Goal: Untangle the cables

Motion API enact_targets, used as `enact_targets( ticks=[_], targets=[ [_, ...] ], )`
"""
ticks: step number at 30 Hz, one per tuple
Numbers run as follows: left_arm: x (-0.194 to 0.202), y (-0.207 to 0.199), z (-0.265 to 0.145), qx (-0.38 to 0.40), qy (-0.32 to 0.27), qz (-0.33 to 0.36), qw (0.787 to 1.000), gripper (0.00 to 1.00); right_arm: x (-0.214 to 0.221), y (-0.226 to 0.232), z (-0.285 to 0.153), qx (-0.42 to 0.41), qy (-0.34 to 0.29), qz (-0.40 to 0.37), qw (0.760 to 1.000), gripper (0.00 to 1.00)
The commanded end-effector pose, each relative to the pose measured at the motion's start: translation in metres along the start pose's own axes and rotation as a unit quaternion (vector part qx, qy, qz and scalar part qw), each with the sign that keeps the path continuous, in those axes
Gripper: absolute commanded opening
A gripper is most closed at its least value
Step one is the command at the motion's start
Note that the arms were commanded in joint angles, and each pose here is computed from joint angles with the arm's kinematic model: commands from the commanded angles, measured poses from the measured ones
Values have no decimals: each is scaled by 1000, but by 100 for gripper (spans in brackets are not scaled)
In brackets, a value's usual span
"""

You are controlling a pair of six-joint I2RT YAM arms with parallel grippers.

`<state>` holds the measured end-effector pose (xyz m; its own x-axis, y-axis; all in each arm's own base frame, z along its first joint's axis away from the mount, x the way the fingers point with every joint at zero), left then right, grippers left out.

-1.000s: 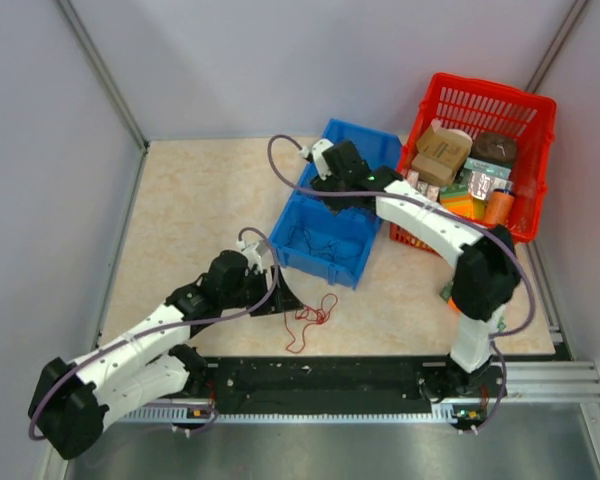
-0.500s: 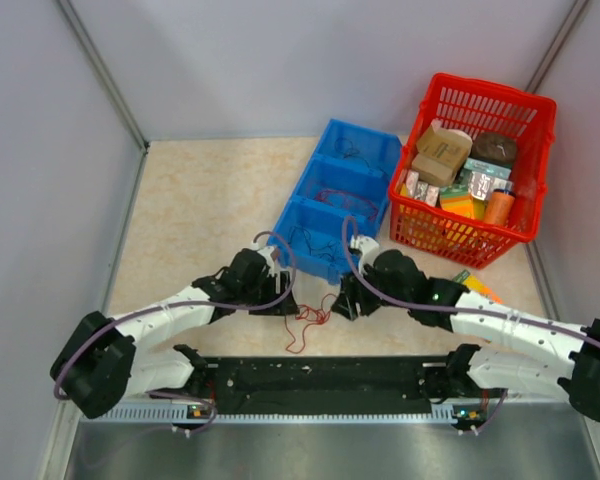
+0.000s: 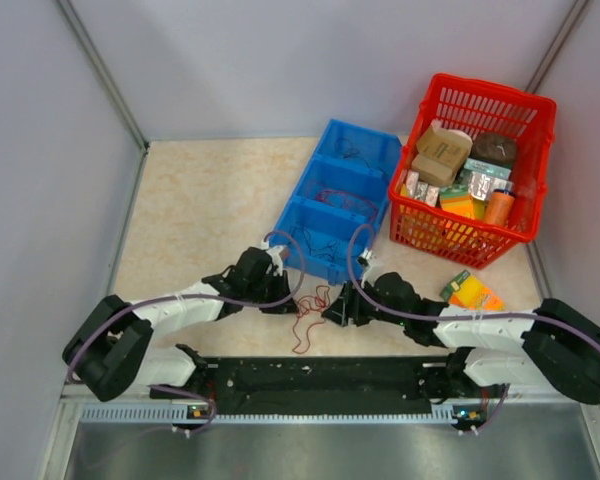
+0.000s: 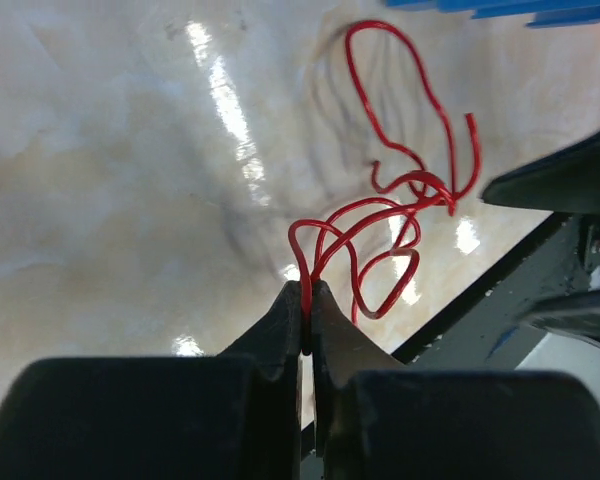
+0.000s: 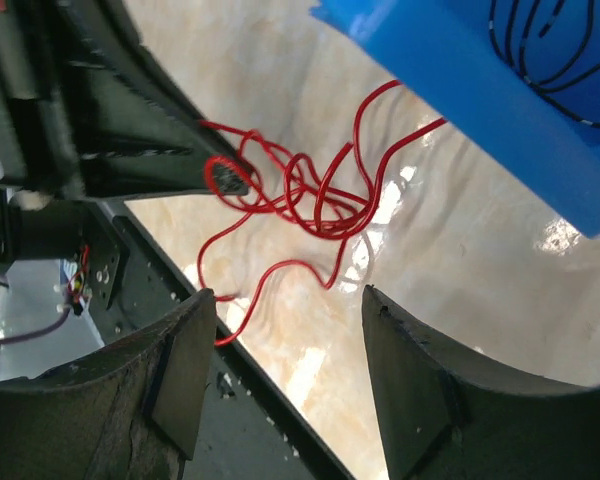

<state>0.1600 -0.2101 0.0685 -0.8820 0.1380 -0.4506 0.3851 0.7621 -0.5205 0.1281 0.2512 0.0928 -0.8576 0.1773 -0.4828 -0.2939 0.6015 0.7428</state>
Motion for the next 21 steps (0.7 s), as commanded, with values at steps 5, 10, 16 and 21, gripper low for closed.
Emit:
enact_targets(
  ticks=[5,10,16,21],
  targets=[
    [-19,-38,-36,90,-62,34,993,0,-4,24,23,-43,-48,-9,998,60],
    [-20,-51,-55,112,-55,54,991,0,-8,32,27,-43,-81,-20,996,60],
    [-30,-69,-84,132,-61,95,985,0,-25,56,0,-108,-127,-111,980,60],
    [-40,-79,-100,135,-67,129,980,0,-39,59,-20,-75,-138,-174,972,60]
  ],
)
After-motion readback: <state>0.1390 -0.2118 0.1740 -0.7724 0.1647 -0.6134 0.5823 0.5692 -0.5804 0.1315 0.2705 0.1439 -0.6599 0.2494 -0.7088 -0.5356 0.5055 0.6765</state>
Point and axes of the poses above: each gripper's point midway between its finger pads, its own z axis out along the fingers, its own y axis along the line the jaws close on, x = y × z, the point moved 5 cm from there along -z, back along the fingers, and after that the axes turned 8 degrees about z, right-handed, at the moved point
